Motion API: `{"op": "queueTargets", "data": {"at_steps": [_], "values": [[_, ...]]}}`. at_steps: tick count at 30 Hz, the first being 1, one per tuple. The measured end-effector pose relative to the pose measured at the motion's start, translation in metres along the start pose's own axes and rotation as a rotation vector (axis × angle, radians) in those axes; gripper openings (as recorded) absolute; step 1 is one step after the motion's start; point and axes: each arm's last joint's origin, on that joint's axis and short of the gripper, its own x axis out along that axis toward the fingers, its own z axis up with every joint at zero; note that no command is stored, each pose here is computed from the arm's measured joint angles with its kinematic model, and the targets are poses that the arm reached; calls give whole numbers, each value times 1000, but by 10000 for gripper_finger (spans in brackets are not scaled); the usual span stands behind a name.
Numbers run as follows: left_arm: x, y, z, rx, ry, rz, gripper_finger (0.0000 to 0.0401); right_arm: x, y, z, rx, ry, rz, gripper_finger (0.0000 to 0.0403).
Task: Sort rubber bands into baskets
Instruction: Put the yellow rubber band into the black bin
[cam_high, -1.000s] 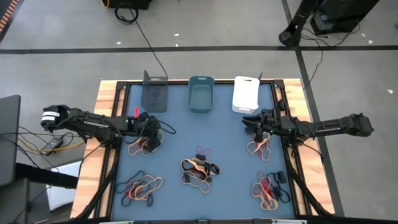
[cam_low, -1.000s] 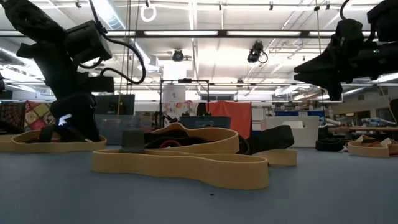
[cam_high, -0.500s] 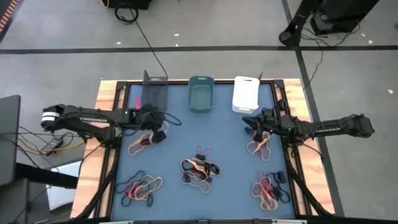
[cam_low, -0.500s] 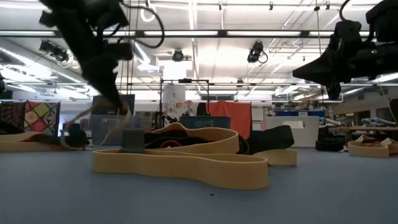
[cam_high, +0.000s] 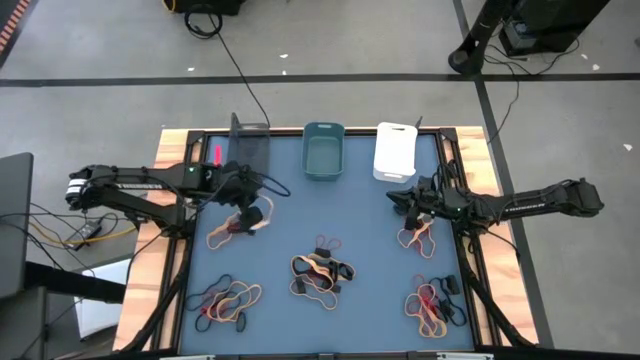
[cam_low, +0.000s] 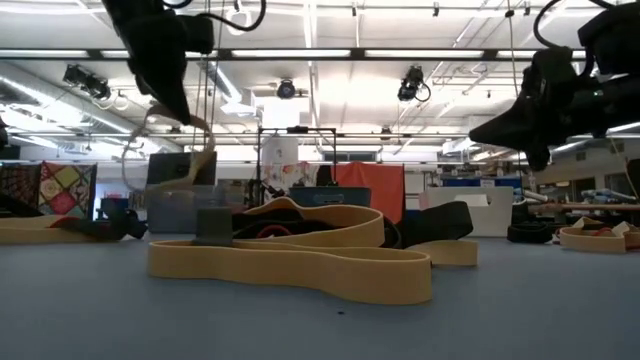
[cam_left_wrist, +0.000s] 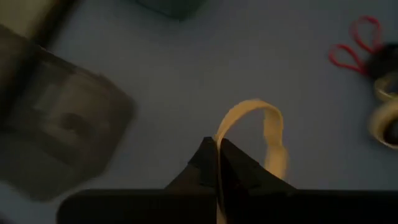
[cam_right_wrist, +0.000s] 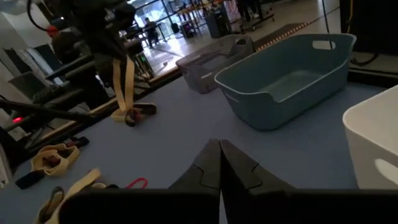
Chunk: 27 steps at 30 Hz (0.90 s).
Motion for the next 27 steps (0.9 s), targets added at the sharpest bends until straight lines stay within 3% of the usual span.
{"op": "queueTargets", "data": {"at_steps": [13,27], "values": [[5,45,21,-28,-83,182,4,3,1,2,0,-33,-20,5],[14,117,39,-207,-190,380,3,3,0,1,-33,-33,-35,9]]}}
